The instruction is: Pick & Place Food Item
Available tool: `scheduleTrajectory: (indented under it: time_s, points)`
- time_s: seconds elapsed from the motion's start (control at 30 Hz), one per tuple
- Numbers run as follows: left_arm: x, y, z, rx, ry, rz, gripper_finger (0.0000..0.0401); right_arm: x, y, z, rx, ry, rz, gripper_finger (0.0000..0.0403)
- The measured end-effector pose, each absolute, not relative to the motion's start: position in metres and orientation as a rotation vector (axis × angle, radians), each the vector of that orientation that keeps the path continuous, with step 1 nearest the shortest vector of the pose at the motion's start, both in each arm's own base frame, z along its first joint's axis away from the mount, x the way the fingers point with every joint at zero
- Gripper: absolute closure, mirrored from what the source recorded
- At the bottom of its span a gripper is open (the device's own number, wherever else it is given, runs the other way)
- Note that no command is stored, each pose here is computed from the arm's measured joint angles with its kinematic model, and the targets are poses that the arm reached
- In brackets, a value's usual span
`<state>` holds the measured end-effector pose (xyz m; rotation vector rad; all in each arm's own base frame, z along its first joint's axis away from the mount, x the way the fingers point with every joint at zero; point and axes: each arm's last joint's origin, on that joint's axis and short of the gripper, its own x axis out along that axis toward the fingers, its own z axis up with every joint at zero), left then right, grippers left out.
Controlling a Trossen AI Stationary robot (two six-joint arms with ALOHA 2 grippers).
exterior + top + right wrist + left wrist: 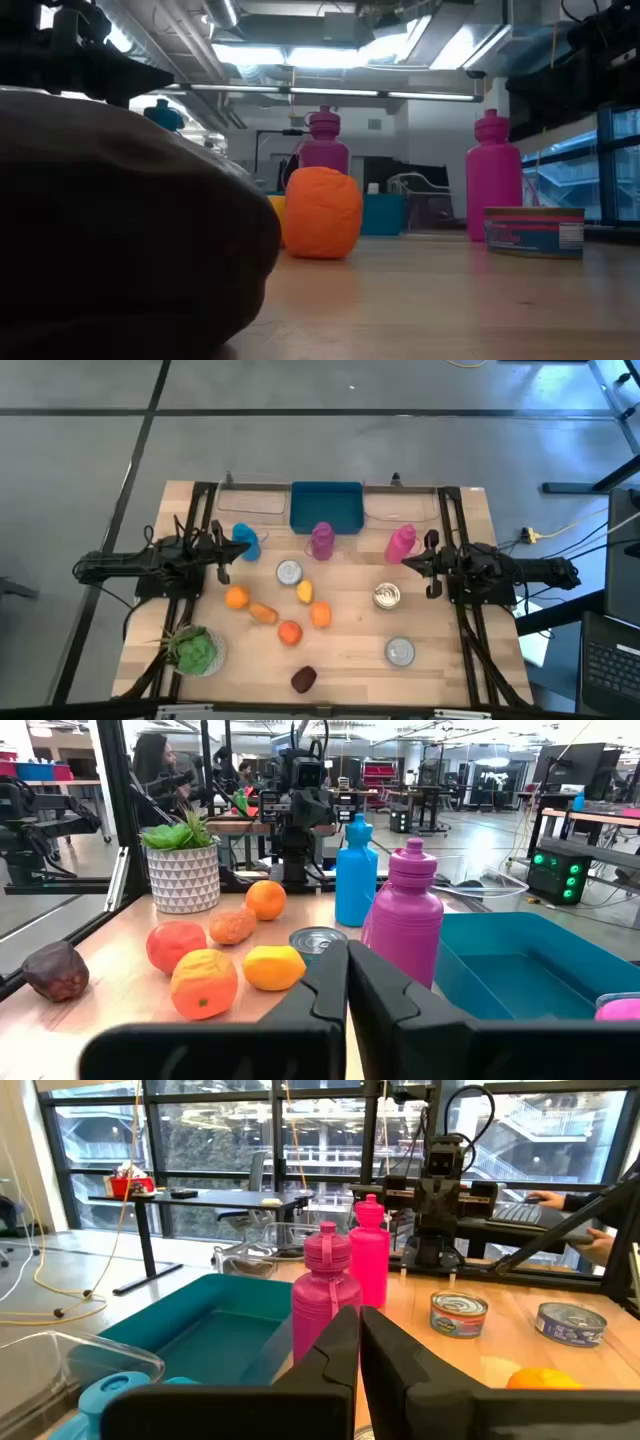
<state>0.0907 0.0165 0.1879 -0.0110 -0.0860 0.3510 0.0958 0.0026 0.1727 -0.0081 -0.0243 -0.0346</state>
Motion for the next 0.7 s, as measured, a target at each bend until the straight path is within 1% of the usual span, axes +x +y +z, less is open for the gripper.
scheduleTrajectory:
  time_s: [0.7]
  points:
    - [0.0907,0.0165,0.1879,-0.011,-0.086,0.351,0.0393,0.0958,0.0026,0.1727,-0.008,-0.025,-0.035,0.0392]
